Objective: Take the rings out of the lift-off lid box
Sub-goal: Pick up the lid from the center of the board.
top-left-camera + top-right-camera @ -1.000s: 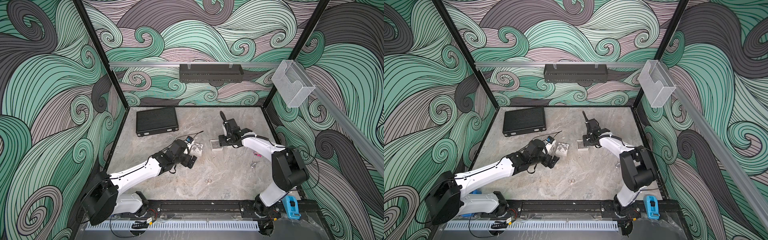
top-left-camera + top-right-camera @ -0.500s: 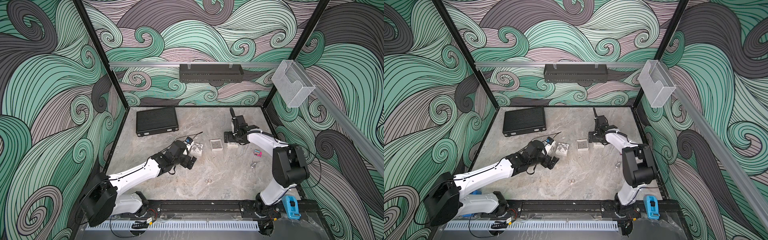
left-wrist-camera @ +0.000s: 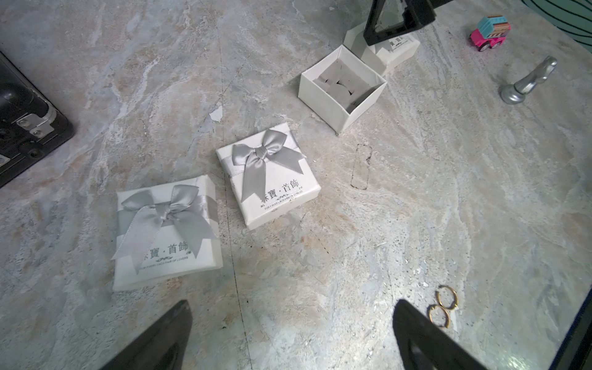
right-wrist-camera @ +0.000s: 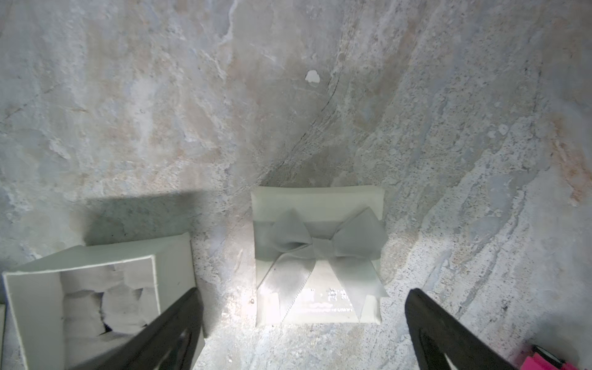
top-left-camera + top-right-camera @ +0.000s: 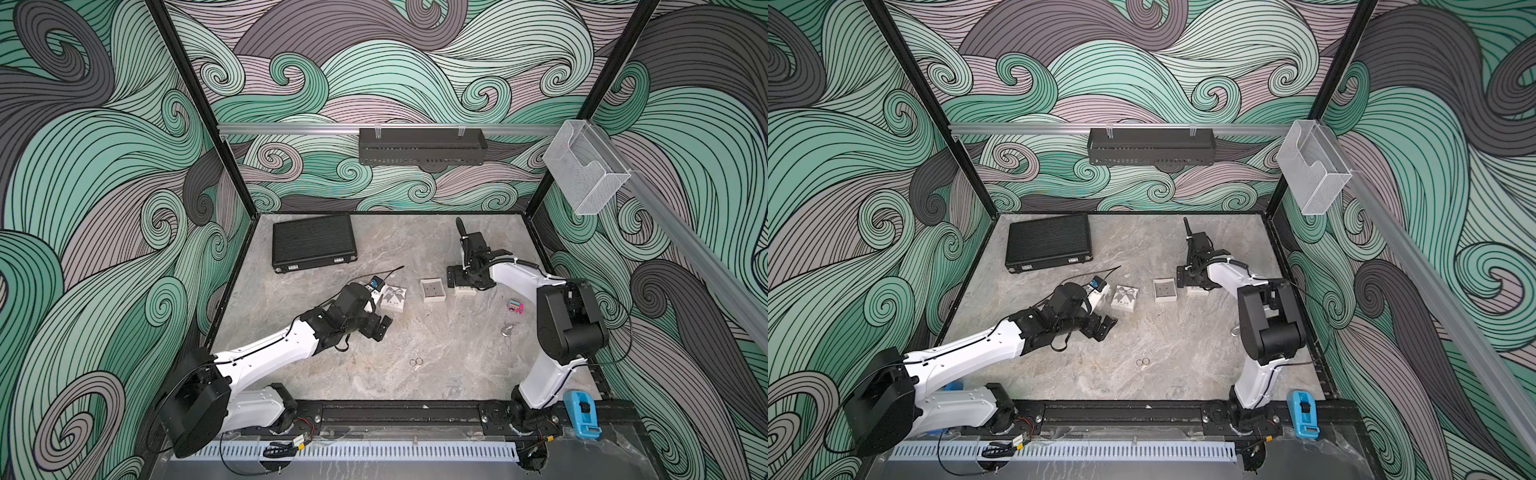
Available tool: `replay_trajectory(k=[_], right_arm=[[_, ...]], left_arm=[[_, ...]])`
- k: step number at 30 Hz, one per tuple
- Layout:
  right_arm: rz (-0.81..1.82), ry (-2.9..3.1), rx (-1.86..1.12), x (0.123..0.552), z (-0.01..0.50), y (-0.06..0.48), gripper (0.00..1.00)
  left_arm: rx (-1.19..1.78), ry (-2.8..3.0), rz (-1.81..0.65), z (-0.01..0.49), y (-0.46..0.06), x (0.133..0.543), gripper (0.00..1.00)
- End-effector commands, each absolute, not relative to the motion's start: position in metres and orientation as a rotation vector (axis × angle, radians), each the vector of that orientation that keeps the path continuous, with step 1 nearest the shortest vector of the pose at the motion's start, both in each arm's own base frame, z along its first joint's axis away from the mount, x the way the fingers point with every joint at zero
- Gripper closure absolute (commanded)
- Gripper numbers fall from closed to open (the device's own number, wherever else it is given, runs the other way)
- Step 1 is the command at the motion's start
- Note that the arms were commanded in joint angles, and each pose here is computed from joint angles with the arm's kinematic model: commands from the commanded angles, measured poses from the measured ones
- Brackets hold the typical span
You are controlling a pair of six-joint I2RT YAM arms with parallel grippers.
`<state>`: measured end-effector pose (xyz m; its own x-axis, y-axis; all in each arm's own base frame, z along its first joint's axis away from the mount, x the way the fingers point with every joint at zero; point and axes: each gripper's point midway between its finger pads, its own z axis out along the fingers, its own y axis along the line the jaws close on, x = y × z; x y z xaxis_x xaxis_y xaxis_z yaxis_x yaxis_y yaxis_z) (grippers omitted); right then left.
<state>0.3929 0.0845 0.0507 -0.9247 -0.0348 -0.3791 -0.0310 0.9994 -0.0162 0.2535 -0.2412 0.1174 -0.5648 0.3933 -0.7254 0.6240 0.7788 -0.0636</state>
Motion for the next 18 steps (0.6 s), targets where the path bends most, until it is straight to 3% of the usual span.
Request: replay_trajectory(k=[1,18], right_arm=[[-0.042,2.765,-0.052,0.395,0.044,0.083,0.04],[-0.04,2.81,-0.033,0.397,0.033,0.085,0.13]], left_arm=[[0.759,2.201,-0.434,0.127,-0.246,0.256,0.01],[0.94,2.021,-0.609,0.145,-0.268,0.234,0.01]])
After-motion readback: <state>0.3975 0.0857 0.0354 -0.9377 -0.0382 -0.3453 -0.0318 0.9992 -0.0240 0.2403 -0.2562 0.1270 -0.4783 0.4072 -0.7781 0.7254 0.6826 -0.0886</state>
